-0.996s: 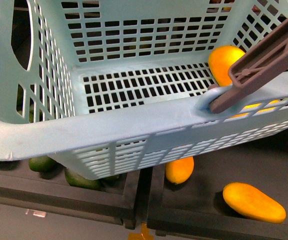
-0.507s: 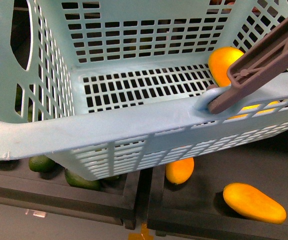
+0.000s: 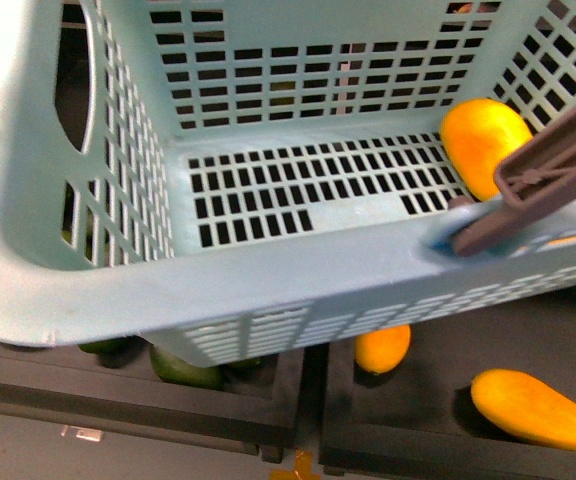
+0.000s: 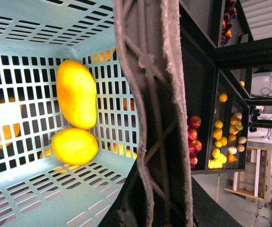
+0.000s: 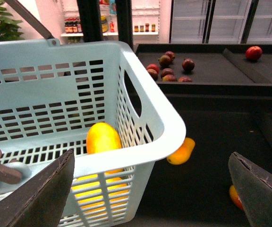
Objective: Pick lemon and mango into basket
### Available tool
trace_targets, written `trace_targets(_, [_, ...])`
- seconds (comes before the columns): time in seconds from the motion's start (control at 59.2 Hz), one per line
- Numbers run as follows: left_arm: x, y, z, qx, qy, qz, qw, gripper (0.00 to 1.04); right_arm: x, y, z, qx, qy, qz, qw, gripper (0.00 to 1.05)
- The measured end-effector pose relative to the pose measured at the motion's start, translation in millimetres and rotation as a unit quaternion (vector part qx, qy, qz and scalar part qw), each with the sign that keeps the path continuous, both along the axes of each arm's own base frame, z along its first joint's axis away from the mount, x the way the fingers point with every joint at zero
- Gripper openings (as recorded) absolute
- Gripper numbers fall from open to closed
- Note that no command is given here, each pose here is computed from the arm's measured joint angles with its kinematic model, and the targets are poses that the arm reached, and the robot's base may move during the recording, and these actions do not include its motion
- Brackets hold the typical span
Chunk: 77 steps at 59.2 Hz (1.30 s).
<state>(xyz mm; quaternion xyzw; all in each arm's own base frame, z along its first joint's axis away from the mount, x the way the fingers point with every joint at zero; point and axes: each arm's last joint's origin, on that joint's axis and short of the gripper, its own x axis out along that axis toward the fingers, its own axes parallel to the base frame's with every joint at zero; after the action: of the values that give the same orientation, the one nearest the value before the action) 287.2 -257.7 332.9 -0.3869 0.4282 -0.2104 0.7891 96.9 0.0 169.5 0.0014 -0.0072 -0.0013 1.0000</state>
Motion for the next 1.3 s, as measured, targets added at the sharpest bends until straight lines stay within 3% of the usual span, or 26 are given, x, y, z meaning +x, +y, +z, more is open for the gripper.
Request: trace_targets(1.3, [3.9, 3.5, -0.9, 0.009, -0.008, 0.012, 1.0, 0.06, 0.0, 0.1, -0.4, 0.0, 0.001, 0.001, 1.0, 0.96])
